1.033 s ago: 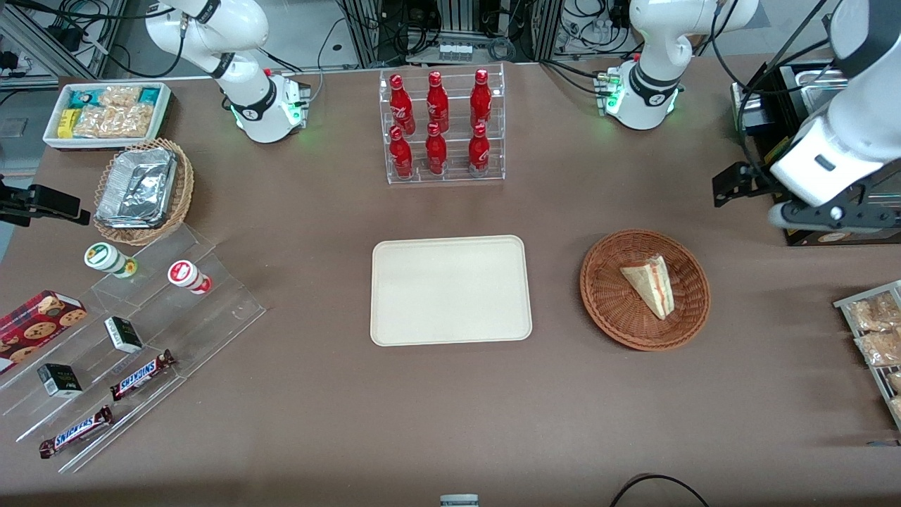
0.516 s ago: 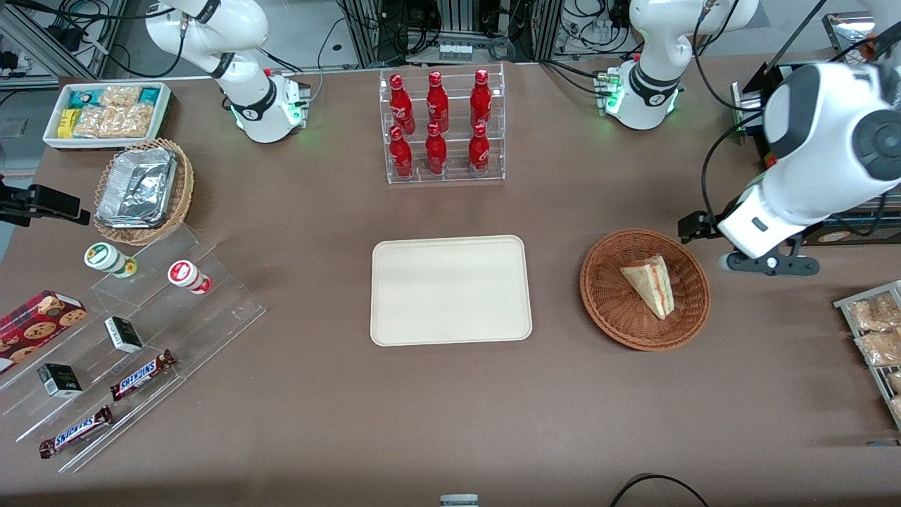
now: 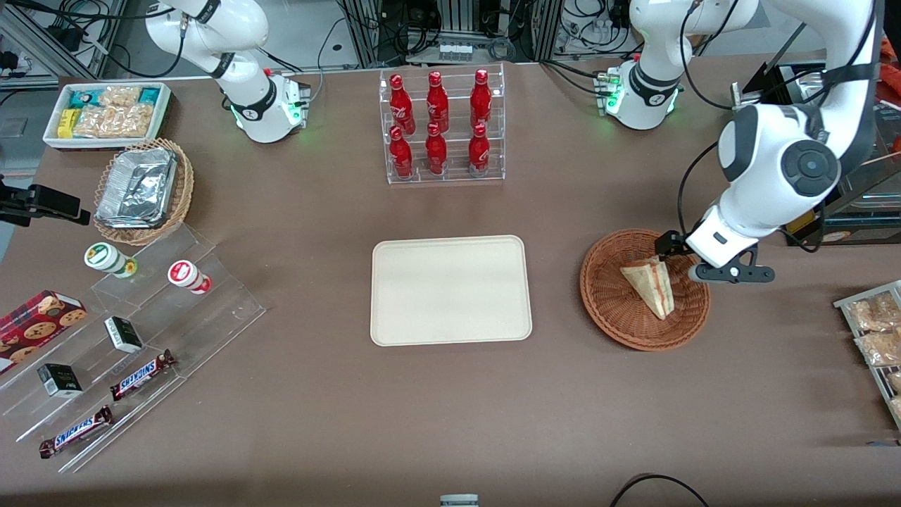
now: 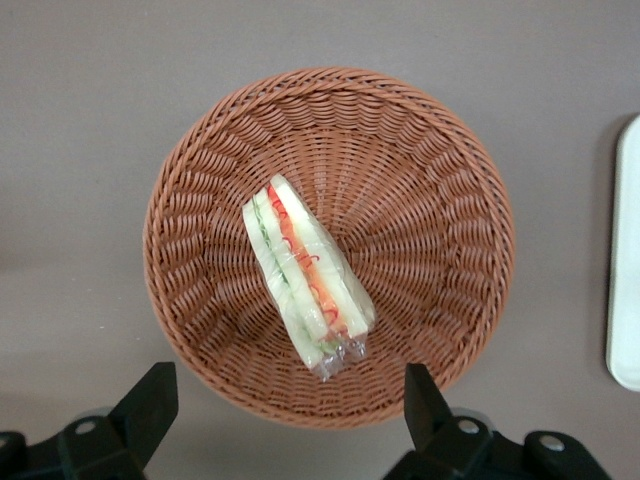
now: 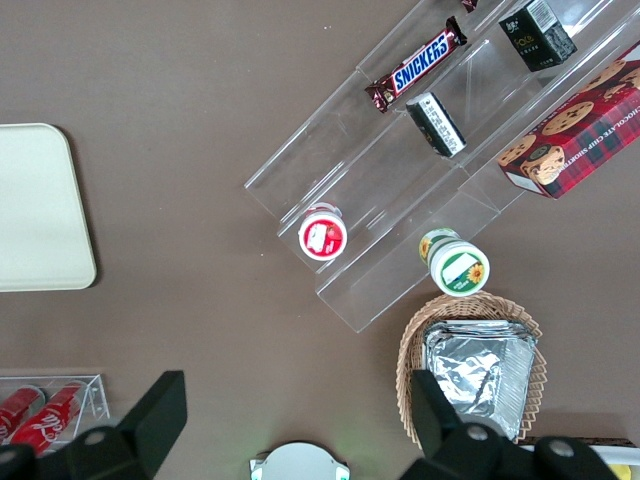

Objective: Place sandwich from basket to tray
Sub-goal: 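Lower the left gripper and close it on the wrapped sandwich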

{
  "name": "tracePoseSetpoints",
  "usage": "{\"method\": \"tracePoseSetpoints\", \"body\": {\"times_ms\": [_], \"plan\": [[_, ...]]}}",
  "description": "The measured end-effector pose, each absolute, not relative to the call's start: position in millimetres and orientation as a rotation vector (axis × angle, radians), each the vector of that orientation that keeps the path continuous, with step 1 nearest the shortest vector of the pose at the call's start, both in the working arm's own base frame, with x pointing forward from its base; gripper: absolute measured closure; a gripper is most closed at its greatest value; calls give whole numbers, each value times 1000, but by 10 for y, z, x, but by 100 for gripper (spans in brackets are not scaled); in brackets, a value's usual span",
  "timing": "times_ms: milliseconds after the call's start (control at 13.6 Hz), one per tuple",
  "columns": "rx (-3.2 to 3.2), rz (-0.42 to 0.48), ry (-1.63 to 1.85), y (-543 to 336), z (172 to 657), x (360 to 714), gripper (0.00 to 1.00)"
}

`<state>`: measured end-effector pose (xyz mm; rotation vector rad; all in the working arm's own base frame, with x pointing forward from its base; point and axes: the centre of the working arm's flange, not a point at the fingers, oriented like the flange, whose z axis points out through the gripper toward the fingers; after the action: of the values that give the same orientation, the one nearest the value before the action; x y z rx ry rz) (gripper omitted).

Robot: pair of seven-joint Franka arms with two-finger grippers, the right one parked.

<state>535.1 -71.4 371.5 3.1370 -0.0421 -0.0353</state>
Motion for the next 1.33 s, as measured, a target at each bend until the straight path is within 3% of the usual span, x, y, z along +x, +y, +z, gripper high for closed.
{"method": "tracePoseSetpoints", "body": {"times_ms": [516,738,1328], "plan": [[3066,39,596,-803,3391,5255,0],[3020,28,789,-886,3244,5244,0],[3003,-46,905,-875,2914,5243,0]]}}
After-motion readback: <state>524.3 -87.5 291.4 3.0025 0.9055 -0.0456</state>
